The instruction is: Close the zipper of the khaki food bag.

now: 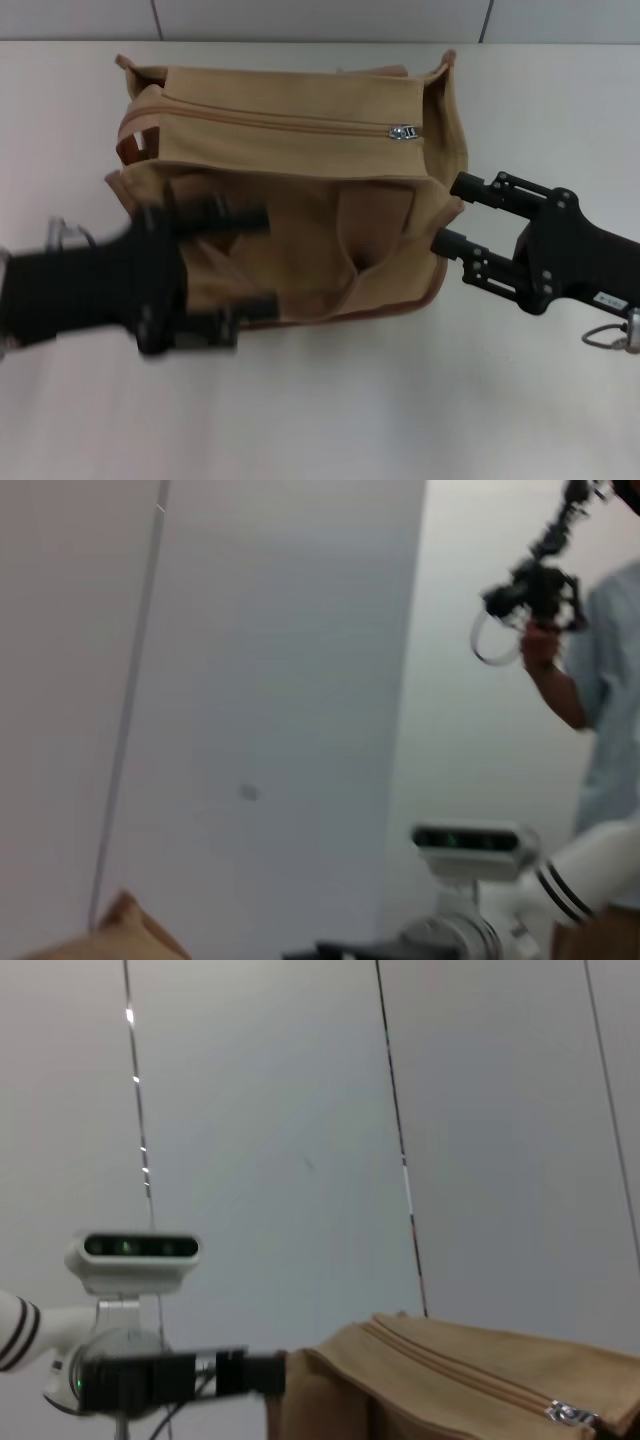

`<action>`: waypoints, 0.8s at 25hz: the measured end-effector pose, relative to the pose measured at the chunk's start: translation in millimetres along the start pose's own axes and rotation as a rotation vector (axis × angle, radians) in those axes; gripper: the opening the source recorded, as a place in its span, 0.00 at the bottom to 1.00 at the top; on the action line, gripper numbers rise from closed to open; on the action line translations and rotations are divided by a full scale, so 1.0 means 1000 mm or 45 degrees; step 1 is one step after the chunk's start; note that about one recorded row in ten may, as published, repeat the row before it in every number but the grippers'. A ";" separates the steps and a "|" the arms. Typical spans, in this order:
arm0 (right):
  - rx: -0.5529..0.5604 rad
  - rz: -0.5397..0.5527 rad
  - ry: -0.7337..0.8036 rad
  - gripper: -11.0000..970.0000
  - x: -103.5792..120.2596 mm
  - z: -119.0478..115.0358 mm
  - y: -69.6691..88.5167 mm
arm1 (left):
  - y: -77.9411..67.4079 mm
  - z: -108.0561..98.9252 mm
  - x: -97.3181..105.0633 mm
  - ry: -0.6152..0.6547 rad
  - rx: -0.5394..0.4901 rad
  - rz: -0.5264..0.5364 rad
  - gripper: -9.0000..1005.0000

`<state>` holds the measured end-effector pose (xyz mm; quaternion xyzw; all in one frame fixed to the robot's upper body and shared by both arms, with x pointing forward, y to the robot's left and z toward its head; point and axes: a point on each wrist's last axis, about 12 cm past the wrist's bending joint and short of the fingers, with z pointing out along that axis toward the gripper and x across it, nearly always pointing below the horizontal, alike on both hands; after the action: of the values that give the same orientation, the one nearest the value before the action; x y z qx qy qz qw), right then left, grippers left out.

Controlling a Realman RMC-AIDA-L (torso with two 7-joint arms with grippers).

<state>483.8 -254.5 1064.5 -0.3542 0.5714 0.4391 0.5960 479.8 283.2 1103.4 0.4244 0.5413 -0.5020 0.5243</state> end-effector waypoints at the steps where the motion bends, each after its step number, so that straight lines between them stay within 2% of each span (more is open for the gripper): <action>1: -0.016 -0.011 -0.012 0.64 -0.001 -0.001 0.002 | -0.008 0.001 0.008 0.059 0.064 0.010 0.78; 6: -0.122 -0.185 -0.186 0.66 -0.010 -0.010 0.023 | -0.018 0.006 0.019 0.131 0.162 0.062 0.78; 10: -0.161 -0.217 -0.255 0.67 -0.015 -0.014 0.029 | -0.019 0.008 0.024 0.160 0.162 0.095 0.78; 13: -0.200 -0.202 -0.220 0.68 -0.014 -0.015 0.029 | -0.018 0.008 0.025 0.167 0.146 0.096 0.78; 17: -0.240 -0.138 -0.083 0.70 -0.004 -0.014 0.029 | -0.015 0.005 0.039 0.229 0.037 0.051 0.78; 19: -0.234 -0.118 -0.033 0.71 0.002 -0.015 0.029 | -0.015 0.005 0.039 0.229 0.037 0.051 0.78; 20: -0.213 -0.092 0.001 0.71 0.005 -0.016 0.029 | -0.016 -0.001 0.048 0.258 -0.042 0.016 0.78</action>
<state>450.9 -258.6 1059.8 -0.4232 0.5200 0.4633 0.5795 459.3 278.6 1056.8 0.4678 0.5971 -0.4442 0.4768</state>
